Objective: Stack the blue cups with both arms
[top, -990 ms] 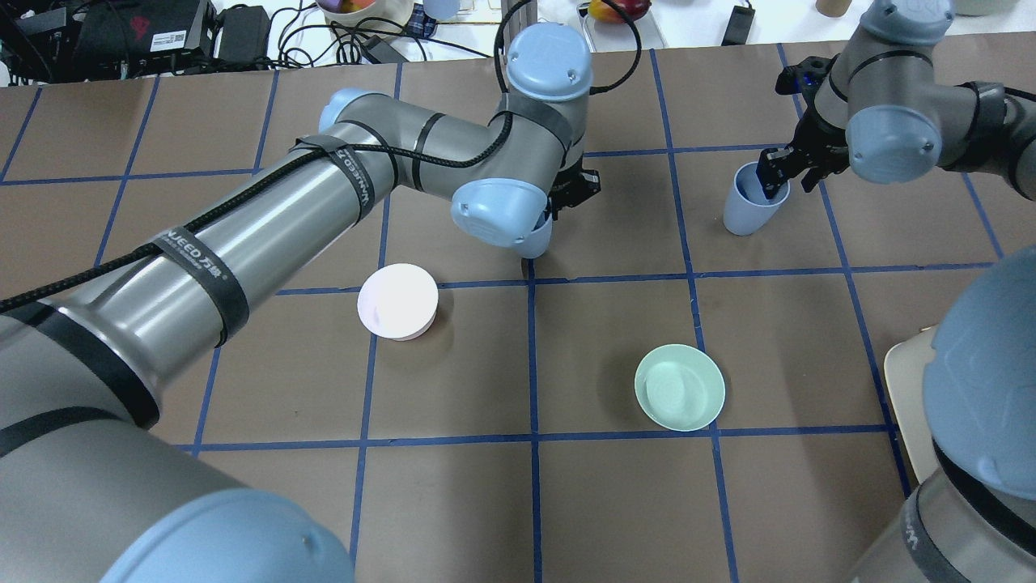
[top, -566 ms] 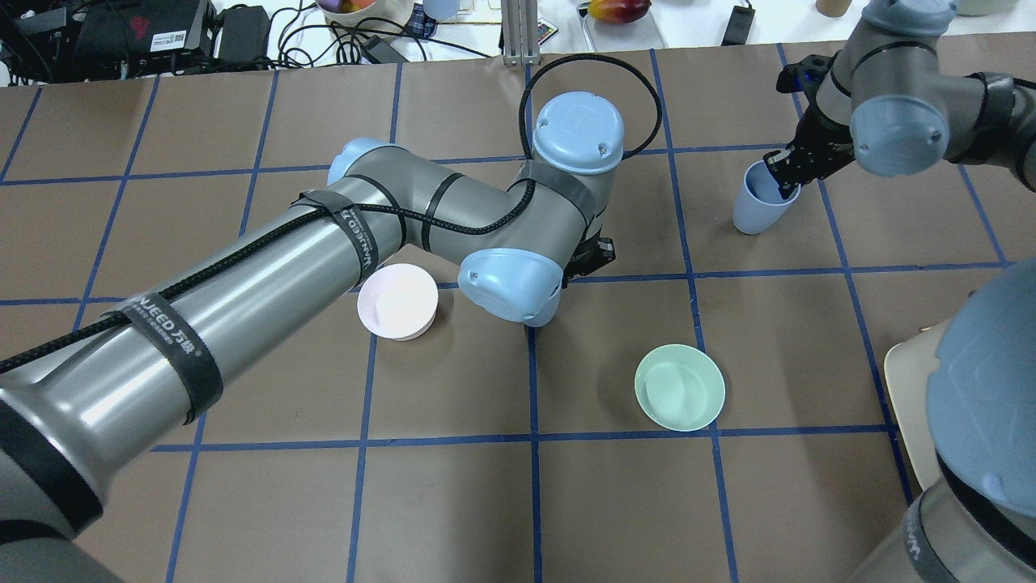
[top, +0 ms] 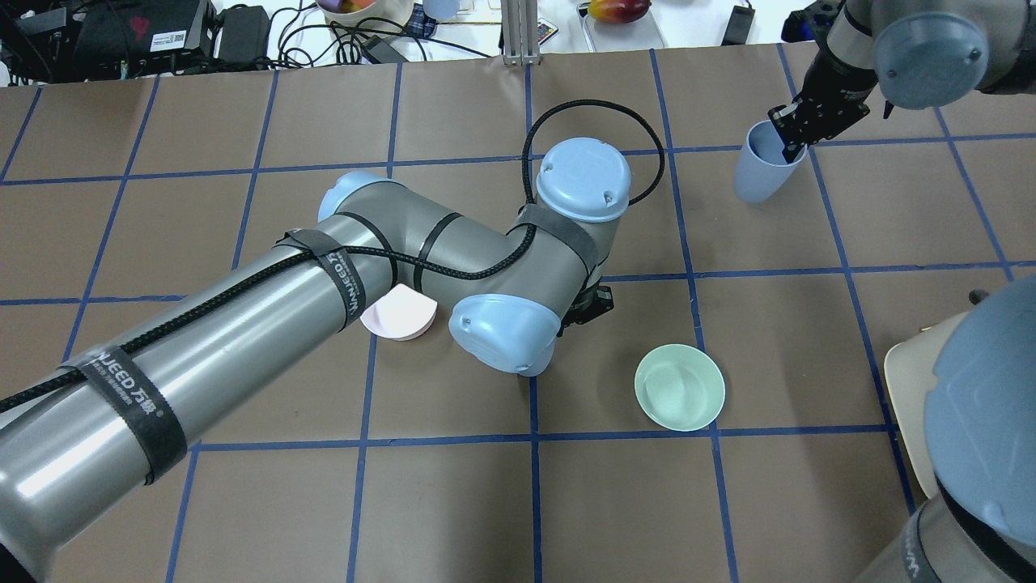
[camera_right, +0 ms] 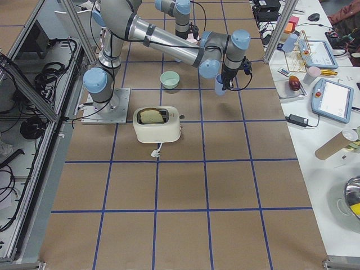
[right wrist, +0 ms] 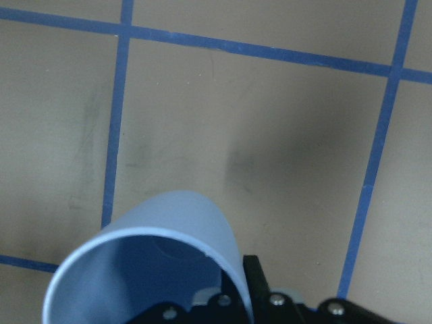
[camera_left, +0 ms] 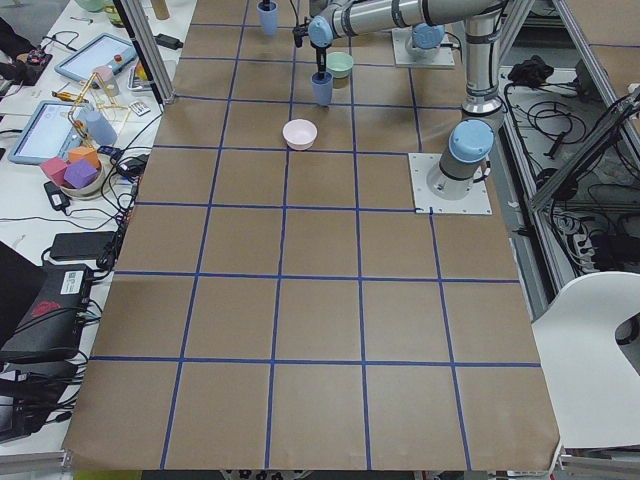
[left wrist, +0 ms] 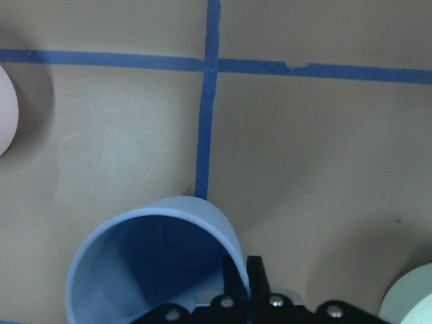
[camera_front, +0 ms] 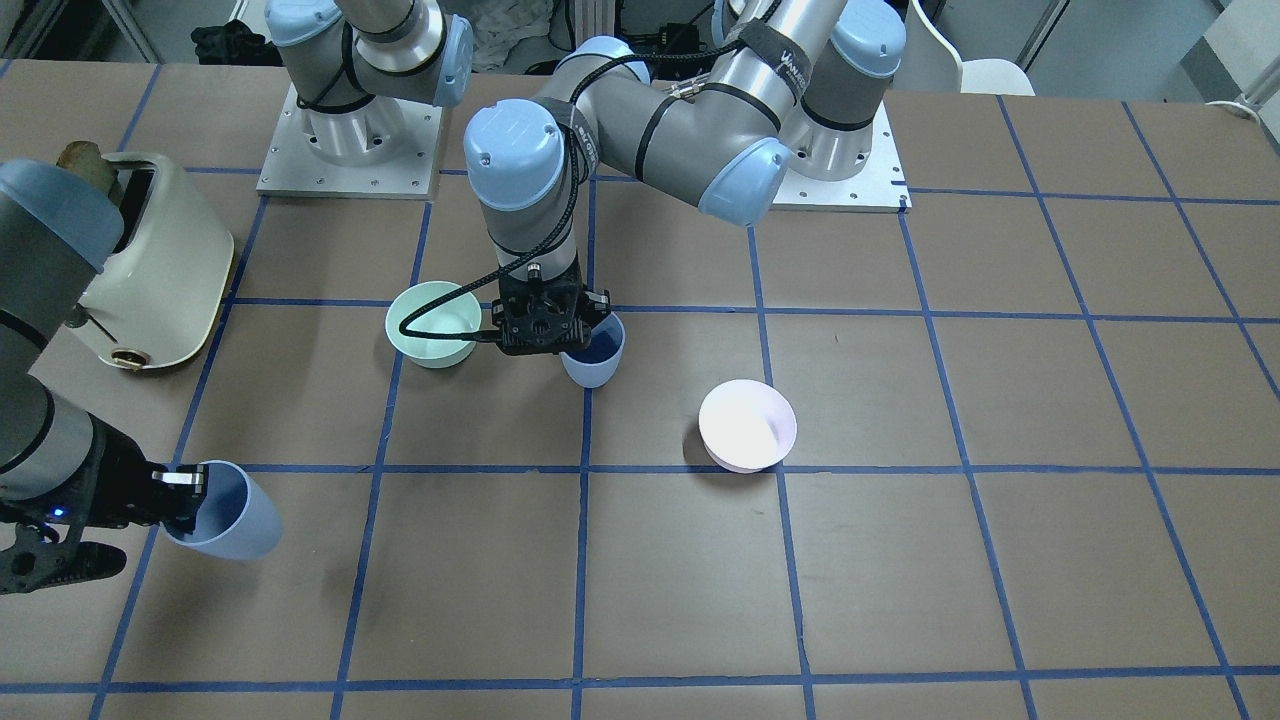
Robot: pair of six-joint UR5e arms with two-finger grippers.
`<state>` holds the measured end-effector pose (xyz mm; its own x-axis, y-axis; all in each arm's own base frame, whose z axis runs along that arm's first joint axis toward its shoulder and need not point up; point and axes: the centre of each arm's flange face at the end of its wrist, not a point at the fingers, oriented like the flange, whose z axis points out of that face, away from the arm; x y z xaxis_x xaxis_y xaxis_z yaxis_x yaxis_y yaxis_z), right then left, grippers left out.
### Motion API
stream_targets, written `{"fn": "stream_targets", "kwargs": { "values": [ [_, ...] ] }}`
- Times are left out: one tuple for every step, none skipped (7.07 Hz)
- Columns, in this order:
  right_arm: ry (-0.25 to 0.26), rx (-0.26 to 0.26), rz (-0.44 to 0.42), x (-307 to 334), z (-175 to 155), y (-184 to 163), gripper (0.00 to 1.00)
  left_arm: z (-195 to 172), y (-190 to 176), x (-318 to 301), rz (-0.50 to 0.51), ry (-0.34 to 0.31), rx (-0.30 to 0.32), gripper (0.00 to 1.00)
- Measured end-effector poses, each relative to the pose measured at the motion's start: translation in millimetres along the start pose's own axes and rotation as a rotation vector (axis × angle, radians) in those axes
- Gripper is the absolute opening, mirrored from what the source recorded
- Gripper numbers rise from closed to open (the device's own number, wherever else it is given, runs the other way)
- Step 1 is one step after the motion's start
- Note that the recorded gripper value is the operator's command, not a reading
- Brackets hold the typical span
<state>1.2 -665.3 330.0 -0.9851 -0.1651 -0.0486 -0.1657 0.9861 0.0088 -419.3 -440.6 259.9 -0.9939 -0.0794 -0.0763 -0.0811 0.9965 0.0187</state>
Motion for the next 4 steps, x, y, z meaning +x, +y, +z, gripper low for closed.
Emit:
{"fn": "stream_targets", "kwargs": {
  "values": [
    [-0.013, 0.000, 0.004, -17.6, -21.2, 7.0, 0.00, 1.2, -2.9, -0.1, -0.002, 0.009, 0.010, 1.00],
    [-0.020, -0.002, -0.004, -41.2, -43.6, 17.6, 0.00, -2.4, -9.9, -2.2, -0.005, 0.027, 0.029, 1.00],
    [-0.022, -0.008, -0.013, -65.6, -59.0, 27.5, 0.00, -14.7, -29.9, -16.7, -0.017, 0.052, 0.059, 1.00],
    [-0.025, -0.017, -0.019, -85.1, -66.7, 36.8, 0.00, -31.9, -63.9, -45.6, -0.029, 0.082, 0.084, 1.00]
  ]
}}
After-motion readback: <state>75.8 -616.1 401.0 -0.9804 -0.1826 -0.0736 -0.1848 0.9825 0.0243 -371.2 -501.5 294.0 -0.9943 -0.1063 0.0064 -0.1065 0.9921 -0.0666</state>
